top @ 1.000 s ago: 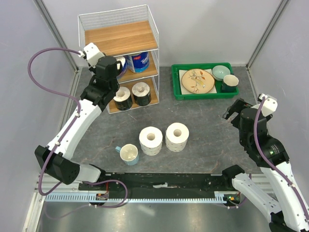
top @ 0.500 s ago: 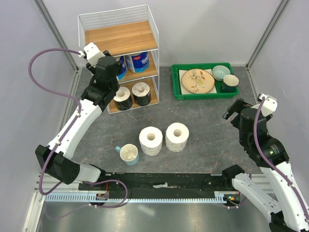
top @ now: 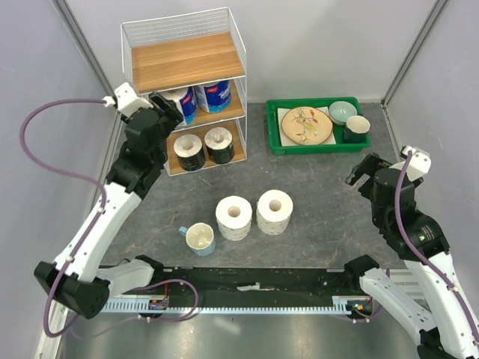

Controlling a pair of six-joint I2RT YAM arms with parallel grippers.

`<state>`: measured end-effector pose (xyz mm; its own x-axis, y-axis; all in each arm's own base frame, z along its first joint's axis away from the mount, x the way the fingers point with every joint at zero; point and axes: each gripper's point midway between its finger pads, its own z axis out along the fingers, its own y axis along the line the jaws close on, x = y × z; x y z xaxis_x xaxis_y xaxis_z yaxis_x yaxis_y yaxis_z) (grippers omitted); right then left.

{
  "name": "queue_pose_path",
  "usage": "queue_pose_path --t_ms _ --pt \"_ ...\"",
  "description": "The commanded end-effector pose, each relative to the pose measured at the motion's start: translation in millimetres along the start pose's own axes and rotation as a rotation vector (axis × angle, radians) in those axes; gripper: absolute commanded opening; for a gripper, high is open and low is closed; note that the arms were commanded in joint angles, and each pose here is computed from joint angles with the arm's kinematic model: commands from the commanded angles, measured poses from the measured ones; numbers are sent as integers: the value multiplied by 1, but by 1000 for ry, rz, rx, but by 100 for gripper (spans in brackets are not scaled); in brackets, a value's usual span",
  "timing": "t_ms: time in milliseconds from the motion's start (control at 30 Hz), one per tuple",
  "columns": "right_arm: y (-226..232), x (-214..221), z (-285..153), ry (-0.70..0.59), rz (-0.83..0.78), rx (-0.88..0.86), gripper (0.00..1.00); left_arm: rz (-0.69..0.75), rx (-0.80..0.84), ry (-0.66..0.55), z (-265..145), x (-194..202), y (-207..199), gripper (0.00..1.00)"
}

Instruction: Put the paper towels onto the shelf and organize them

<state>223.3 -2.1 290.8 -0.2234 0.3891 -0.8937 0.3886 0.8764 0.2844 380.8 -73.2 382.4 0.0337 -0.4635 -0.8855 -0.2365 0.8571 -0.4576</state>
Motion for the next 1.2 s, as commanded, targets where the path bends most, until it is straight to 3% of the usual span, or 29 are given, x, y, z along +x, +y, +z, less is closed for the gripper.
queue_pose_path --t_ms 0,167,400,467,600,833,1167 --pt "0 -1 -1 -1 -16 -10 96 -112 117 -94 -29 -43 -12 70" --pt "9 -1 -1 16 -36 -50 96 -84 204 -48 -47 -44 -19 71" --pt "49 46 13 235 -194 -215 95 39 339 278 -76 34 -18 72" --pt "64 53 17 267 -188 -266 94 43 325 310 -82 52 -3 72" --pt "93 49 22 247 -133 -369 94 37 312 326 -92 64 12 73" --pt "158 80 52 363 -127 -552 93 40 259 345 -99 81 36 73" --pt "265 80 80 190 -185 -868 93 1 133 226 -84 77 61 73"
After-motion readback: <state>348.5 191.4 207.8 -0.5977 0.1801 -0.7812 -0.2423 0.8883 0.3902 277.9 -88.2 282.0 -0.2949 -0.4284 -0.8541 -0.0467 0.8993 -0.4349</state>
